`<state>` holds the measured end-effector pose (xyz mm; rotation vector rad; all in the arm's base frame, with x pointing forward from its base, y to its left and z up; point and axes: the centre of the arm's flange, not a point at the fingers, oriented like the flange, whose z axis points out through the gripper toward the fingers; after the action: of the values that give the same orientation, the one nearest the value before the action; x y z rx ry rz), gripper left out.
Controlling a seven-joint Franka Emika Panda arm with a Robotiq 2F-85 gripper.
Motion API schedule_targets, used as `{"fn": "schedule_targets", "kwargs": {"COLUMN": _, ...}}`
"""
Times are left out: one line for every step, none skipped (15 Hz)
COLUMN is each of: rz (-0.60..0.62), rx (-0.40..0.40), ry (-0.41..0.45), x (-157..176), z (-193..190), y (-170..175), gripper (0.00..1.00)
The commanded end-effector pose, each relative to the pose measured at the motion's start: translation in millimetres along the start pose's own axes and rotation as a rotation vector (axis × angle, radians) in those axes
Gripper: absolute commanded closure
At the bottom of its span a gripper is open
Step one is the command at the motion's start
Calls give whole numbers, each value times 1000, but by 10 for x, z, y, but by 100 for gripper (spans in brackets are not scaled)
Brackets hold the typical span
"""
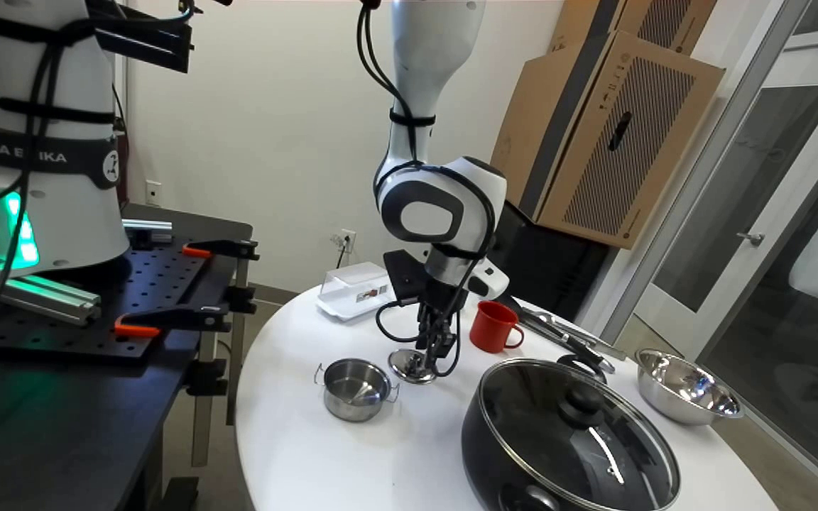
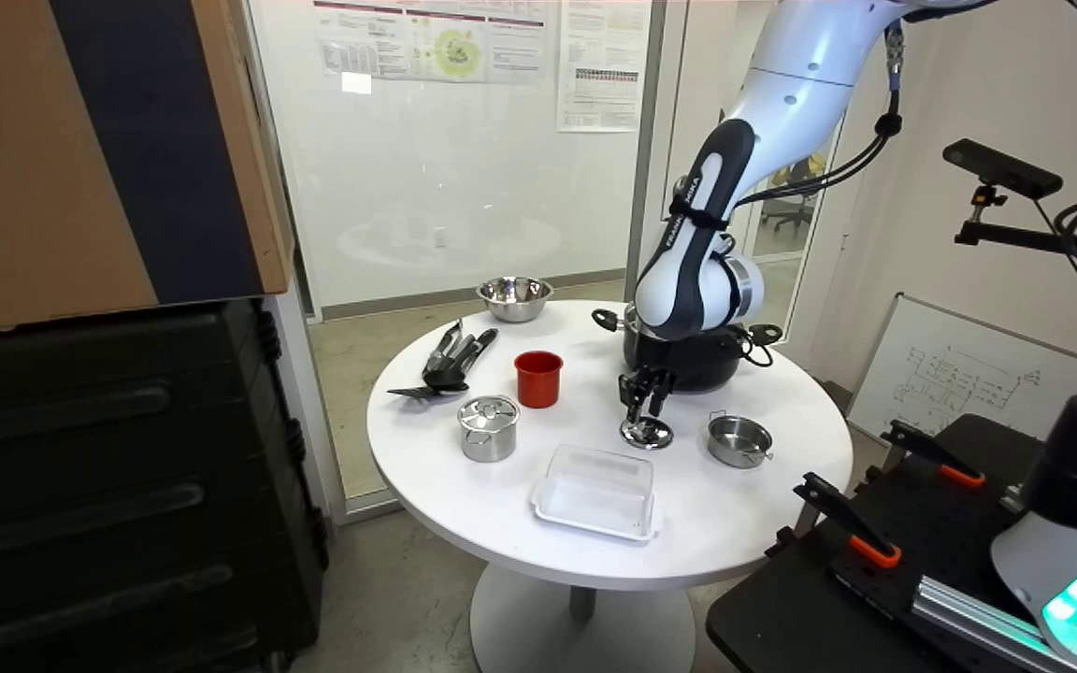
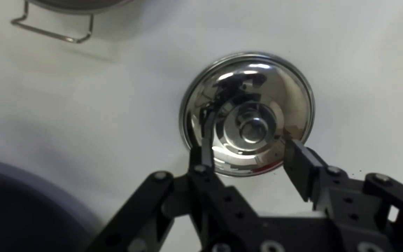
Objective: Pick up the plastic lunch box and put it on the white lid. Pick up the lid from the table and put it on the silver pot. Pick up the lid from the other silver pot and put it on the table.
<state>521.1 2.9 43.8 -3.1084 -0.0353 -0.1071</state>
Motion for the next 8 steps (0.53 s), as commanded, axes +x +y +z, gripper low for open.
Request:
{"fn": "schedule_targets", "kwargs": {"rz": 15, "rx": 8, "ry": 7, "x": 13, "z": -122, "y": 34, "gripper": 13}}
{"fn": "schedule_targets", "kwargs": {"rz": 11, "rx": 15, "ry": 4, "x": -3, "z": -158, "y": 43, "gripper": 7}}
{"fn": "schedule_targets", "kwargs": {"rz": -5, "rx": 32, "ry": -4, "x": -43, "z": -219, "y": 53, "gripper": 1}}
{"fn": "schedule_targets", "kwargs": {"rz": -19, "rx": 51, "ry": -3, "x": -81, "z": -273, "y": 61, "gripper": 0}}
{"fn": "schedule_targets", "kwargs": {"rz": -37, "rx": 83, "ry": 12, "x": -135, "z": -341, "y": 62, "gripper": 0}}
{"fn": "schedule_targets", "kwargs": {"rz": -49, "rx": 112, "ry": 28, "x": -181, "z": -398, "y": 62, "gripper": 0}}
{"fn": "schedule_targets", "kwargs": {"rz": -65, "rx": 140, "ry": 49, "x": -232, "z": -468, "y": 64, "gripper": 0}}
{"fn": "schedule_targets", "kwargs": {"rz": -75, "rx": 163, "ry": 69, "x": -267, "z": -525, "y": 68, "gripper": 0}}
